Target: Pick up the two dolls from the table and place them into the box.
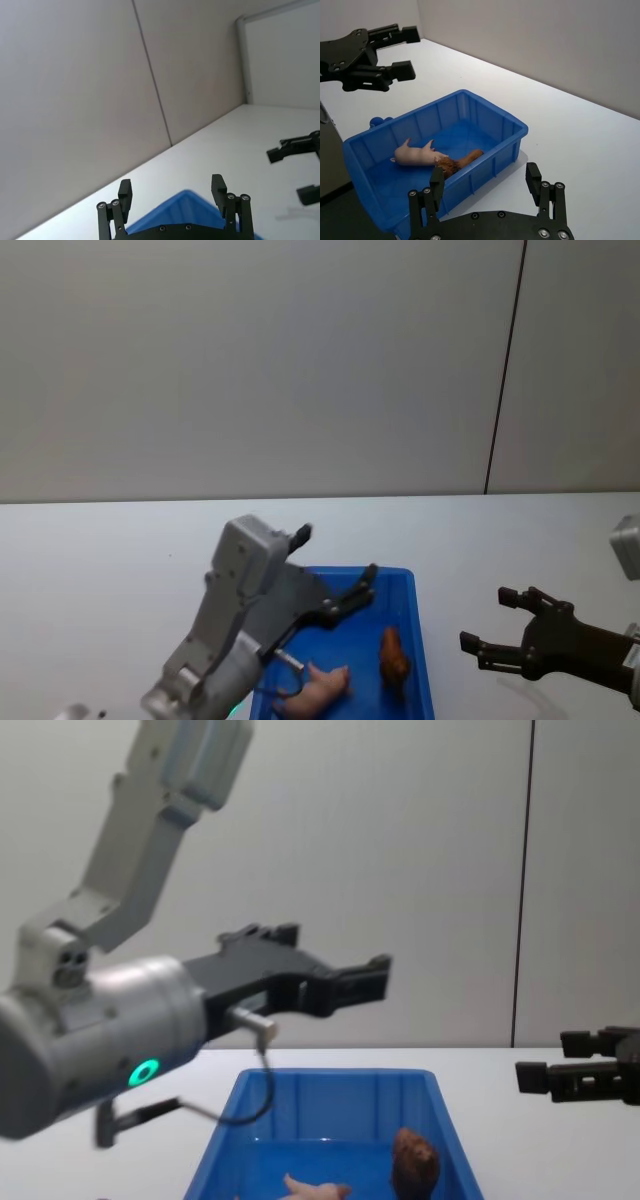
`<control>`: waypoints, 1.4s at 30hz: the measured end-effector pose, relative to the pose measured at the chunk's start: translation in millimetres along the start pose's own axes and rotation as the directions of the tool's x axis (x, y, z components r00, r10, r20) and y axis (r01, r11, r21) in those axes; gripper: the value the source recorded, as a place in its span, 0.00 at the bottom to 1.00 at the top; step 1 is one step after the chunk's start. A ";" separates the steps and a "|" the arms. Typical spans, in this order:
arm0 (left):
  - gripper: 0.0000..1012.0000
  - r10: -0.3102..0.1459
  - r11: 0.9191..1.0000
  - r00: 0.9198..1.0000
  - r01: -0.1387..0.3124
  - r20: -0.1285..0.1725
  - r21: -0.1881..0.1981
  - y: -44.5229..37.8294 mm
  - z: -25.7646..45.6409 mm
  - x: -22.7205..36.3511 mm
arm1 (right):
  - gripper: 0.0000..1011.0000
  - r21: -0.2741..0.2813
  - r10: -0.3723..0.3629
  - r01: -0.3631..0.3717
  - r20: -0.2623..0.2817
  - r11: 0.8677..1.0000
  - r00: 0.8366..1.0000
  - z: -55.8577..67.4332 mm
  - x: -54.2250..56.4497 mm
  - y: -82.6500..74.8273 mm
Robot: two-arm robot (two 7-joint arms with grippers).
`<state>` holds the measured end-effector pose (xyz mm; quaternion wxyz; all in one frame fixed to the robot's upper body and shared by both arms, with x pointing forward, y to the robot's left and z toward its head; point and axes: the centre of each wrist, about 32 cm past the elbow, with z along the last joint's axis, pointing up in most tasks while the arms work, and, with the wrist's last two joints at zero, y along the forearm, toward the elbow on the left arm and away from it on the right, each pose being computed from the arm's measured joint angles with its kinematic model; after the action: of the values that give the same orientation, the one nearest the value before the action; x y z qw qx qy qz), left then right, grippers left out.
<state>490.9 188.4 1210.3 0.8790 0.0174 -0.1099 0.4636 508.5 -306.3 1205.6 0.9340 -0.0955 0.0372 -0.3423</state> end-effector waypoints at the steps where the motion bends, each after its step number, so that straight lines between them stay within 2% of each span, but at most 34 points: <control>1: 0.99 0.000 1.000 1.000 0.000 0.000 0.000 0.0 0.0 0.0 | 0.99 0.000 0.000 0.000 0.000 1.000 1.000 -0.1 0.0 -0.4; 5: 0.99 0.044 0.998 0.999 -0.044 -0.008 0.040 15.9 -3.3 0.1 | 0.99 0.003 -0.002 0.002 0.001 1.000 1.000 -0.1 0.3 -2.2; 6: 0.99 0.057 0.997 0.998 -0.056 -0.010 0.057 22.2 -5.7 -0.1 | 0.99 0.003 -0.002 0.002 0.001 1.000 1.000 -0.2 0.2 -2.4; 11: 0.99 0.095 0.991 0.995 -0.093 -0.017 0.092 36.8 -9.3 0.1 | 0.99 0.004 -0.004 0.004 0.001 1.000 1.000 -0.2 0.3 -3.6; 12: 0.99 0.106 0.989 0.994 -0.103 -0.018 0.107 42.2 -11.7 0.4 | 0.99 0.005 -0.004 0.004 0.001 1.000 1.000 -0.3 0.3 -3.7; 14: 0.99 0.118 0.986 0.993 -0.114 -0.020 0.117 46.3 -13.0 0.6 | 0.99 0.005 -0.004 0.004 0.001 1.000 1.000 -0.3 0.4 -4.1; 15: 0.99 0.127 0.984 0.992 -0.124 -0.021 0.131 51.0 -15.3 1.1 | 0.99 0.005 -0.004 0.004 0.001 1.000 1.000 -0.3 0.4 -4.2; 16: 0.99 0.127 0.984 0.992 -0.124 -0.021 0.131 51.0 -15.3 1.1 | 0.99 0.005 -0.005 0.005 0.001 1.000 1.000 -0.4 0.4 -4.4; 18: 0.99 0.143 0.979 0.989 -0.138 -0.024 0.152 58.0 -19.3 2.3 | 0.99 0.005 -0.005 0.005 0.001 1.000 1.000 -0.4 0.4 -4.6; 21: 0.99 0.157 0.974 0.987 -0.150 -0.028 0.172 64.3 -23.8 3.3 | 0.99 0.005 -0.005 0.005 0.001 1.000 1.000 -0.5 0.4 -4.9; 28: 0.99 0.188 0.961 0.982 -0.176 -0.036 0.213 76.2 -34.4 6.9 | 0.99 0.006 -0.006 0.006 0.002 1.000 1.000 -0.4 0.5 -5.3; 42: 0.99 0.235 0.937 0.971 -0.213 -0.051 0.275 96.4 -52.3 11.4 | 0.99 0.006 -0.006 0.006 0.001 1.000 1.000 -0.6 0.5 -5.8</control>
<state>427.4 259.4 1154.8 0.8137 0.1041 -0.0109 0.5717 505.2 -311.1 1206.2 0.9333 -0.0929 0.0352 -0.3450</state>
